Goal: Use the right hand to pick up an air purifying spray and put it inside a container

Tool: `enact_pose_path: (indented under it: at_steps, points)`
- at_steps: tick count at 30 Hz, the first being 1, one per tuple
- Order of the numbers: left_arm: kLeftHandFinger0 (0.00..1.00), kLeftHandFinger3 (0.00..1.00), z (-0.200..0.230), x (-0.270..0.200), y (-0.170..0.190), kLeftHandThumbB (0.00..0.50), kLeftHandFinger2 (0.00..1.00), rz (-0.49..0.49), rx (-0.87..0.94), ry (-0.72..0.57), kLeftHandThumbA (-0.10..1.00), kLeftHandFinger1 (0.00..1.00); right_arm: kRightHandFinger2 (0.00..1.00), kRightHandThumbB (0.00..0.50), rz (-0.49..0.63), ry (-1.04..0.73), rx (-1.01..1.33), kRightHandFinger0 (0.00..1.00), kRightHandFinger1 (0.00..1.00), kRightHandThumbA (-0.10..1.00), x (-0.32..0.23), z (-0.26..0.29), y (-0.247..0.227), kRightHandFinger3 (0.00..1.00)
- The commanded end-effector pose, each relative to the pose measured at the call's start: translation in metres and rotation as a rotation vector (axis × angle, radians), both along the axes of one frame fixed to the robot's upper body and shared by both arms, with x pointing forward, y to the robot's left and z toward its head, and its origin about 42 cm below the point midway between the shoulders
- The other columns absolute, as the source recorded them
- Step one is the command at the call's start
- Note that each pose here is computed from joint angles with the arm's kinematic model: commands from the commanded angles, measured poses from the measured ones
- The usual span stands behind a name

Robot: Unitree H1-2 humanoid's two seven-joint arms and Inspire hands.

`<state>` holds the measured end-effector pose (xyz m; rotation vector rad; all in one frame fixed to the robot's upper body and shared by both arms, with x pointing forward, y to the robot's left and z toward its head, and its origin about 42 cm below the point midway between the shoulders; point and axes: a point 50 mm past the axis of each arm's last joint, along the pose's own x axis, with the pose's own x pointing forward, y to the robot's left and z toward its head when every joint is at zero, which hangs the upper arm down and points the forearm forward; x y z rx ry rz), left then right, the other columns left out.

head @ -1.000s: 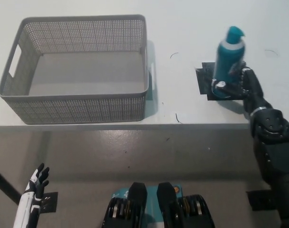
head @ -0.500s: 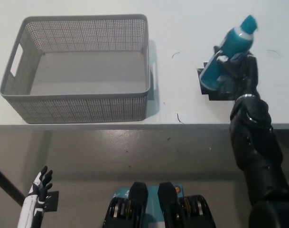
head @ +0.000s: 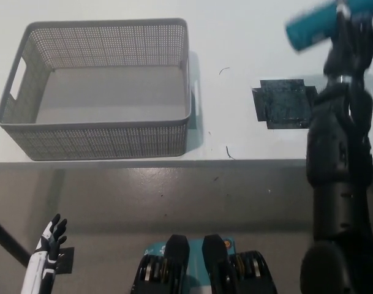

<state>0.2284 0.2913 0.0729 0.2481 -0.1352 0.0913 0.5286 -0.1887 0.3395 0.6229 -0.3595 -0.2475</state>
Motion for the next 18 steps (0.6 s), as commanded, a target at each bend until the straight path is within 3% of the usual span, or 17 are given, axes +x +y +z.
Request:
enact_pose_path:
  at_steps: [1, 4, 8, 18]
  points:
    - [1.0, 1.0, 0.01, -0.001, 0.003, 0.216, 1.0, -0.012, 0.02, -0.042, 1.0, 1.0, 0.44, 0.397, 0.081, -0.183, -0.18, 0.41, 0.42, -0.1, -0.006, 0.074, 0.045, 0.43]
    - [1.0, 1.0, 0.01, 0.0, 0.004, 0.232, 1.0, -0.022, 0.023, -0.037, 1.0, 1.0, 0.42, 0.443, 0.13, -0.187, -0.291, 0.46, 0.44, -0.1, -0.008, 0.078, 0.067, 0.41]
    - [1.0, 1.0, 0.01, 0.002, 0.006, 0.23, 1.0, -0.022, 0.033, -0.042, 1.0, 1.0, 0.41, 0.415, 0.182, -0.229, -0.394, 0.38, 0.39, -0.1, -0.009, 0.086, 0.096, 0.39]
    - [1.0, 1.0, 0.007, -0.001, 0.003, 0.26, 1.0, -0.014, 0.018, -0.03, 1.0, 1.0, 0.41, 0.434, 0.376, -0.168, -0.528, 0.46, 0.41, -0.1, -0.011, 0.081, 0.189, 0.39]
